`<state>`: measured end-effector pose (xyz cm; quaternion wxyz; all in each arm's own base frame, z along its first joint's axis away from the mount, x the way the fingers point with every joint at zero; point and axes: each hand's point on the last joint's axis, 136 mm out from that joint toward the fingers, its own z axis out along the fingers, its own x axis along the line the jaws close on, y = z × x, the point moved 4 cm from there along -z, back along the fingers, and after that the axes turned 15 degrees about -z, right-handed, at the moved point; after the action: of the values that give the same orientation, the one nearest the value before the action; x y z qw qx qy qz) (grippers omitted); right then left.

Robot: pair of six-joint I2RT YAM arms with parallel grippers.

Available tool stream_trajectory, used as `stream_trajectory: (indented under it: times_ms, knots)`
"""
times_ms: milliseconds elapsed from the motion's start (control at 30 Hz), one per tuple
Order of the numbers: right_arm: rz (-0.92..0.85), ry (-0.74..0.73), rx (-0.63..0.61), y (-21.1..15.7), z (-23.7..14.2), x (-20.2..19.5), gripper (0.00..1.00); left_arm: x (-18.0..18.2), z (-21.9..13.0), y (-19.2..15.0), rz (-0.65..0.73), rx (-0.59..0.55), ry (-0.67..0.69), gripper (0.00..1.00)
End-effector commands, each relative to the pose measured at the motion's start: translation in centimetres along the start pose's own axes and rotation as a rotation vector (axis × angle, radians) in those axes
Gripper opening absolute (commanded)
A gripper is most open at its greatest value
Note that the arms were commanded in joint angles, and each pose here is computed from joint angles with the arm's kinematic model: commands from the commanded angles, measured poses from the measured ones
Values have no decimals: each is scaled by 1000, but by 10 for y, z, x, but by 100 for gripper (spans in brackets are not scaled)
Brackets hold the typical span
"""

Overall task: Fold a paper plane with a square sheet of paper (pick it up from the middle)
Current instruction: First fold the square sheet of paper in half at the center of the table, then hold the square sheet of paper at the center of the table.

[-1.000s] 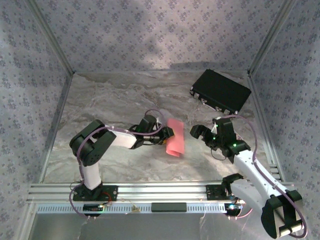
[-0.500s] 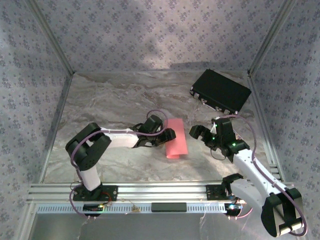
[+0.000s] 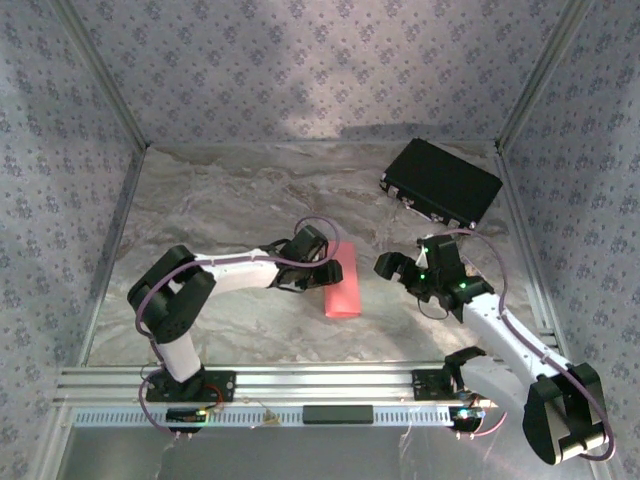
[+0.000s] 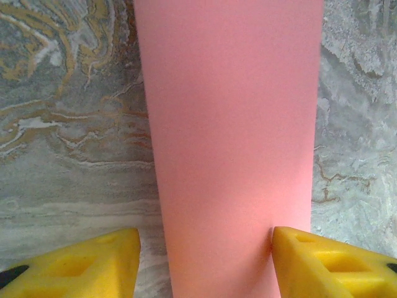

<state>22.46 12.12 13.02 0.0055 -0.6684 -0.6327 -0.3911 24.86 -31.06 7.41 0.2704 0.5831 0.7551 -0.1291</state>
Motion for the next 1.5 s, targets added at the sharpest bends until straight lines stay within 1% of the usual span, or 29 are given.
stream_trajectory:
  times_ms: [0, 233, 433, 667, 833, 1000, 1033, 1100, 1267, 1400, 1467]
  knots:
    - [-32, 31, -33, 11, -3, 12, 99, 8, 4, -1, 47, 33, 67, 57]
    - [-22, 21, -25, 9, 0, 10, 99, 18, 12, -1, 63, 64, 143, 54]
    - [-23, 18, -17, 8, 1, 9, 99, 20, 15, -3, 79, 91, 154, 54]
    - [-23, 14, -11, 7, 3, 9, 99, 23, 21, -7, 128, 171, 177, 53]
    - [-22, 12, -7, 5, 3, 8, 99, 26, 24, -7, 132, 214, 184, 53]
    - [-31, 21, -1, 5, 5, 10, 99, 29, 24, -5, 132, 233, 190, 52]
    - [-33, 27, 4, 5, 6, 11, 97, 30, 25, -5, 136, 235, 199, 53]
    - [-36, 46, 13, 4, 9, 13, 90, 31, 26, -4, 137, 237, 206, 52]
    - [-52, 96, 63, 0, 23, 23, 72, 33, 28, -5, 139, 247, 221, 52]
    - [-67, 128, 104, -4, 40, 32, 48, 35, 30, -5, 140, 250, 229, 52]
    - [-71, 133, 127, -6, 50, 35, 35, 35, 30, -5, 138, 251, 230, 52]
